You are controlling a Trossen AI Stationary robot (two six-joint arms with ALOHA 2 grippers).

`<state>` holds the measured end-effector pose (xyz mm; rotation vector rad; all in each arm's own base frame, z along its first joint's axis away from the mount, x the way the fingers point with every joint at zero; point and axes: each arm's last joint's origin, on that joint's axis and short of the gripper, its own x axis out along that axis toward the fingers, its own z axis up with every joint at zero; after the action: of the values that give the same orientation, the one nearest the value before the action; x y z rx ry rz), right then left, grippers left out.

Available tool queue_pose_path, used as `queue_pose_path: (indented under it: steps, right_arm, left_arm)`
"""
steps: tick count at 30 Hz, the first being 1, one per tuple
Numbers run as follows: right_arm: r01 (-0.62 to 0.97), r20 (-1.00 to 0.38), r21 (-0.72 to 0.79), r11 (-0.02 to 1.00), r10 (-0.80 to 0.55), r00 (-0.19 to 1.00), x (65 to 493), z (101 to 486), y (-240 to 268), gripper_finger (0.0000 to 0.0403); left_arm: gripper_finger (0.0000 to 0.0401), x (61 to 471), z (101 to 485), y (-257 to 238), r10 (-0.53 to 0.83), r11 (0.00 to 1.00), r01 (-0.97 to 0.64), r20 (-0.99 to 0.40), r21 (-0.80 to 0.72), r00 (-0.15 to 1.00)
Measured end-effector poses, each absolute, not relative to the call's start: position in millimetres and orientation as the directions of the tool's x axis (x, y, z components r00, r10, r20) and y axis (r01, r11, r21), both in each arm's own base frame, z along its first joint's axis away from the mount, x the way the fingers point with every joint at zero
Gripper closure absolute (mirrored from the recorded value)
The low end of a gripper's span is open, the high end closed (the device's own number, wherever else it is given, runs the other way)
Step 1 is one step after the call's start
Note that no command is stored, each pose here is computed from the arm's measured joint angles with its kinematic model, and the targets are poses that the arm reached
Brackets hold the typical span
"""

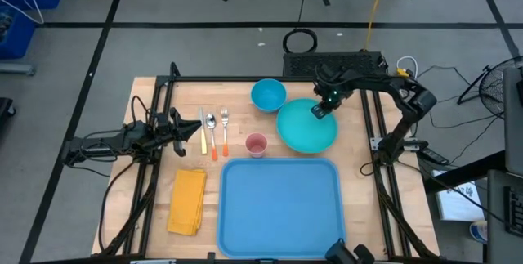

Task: Set up tray
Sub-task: Put the light blue plate on the right side of the blue tray

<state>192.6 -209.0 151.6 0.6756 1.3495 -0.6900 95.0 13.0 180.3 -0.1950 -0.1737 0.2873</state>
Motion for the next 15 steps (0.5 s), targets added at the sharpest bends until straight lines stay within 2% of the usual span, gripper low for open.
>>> queue_pose_path:
  steps: [2, 9, 15]
  right_arm:
    - [0.766, -0.992, 0.037, 0.642, -0.066, 0.103, 192.1, 155.6, -208.5, 0.039]
    - [0.758, -0.99, 0.046, 0.651, -0.072, 0.122, 187.9, 168.3, -203.6, 0.0398]
    - [0.75, -0.967, 0.152, 0.643, -0.061, 0.248, 178.2, 190.6, -201.8, 0.0402]
  left_arm:
    - [0.0354, 95.0, 180.3, 13.0, 0.297, 0.94, -0.264, 0.142, -0.215, 0.944]
    - [0.0354, 95.0, 180.2, 13.0, 0.297, 0.94, -0.264, 0.141, -0.215, 0.944]
    - [0.0354, 95.0, 180.2, 13.0, 0.297, 0.94, -0.264, 0.141, -0.215, 0.944]
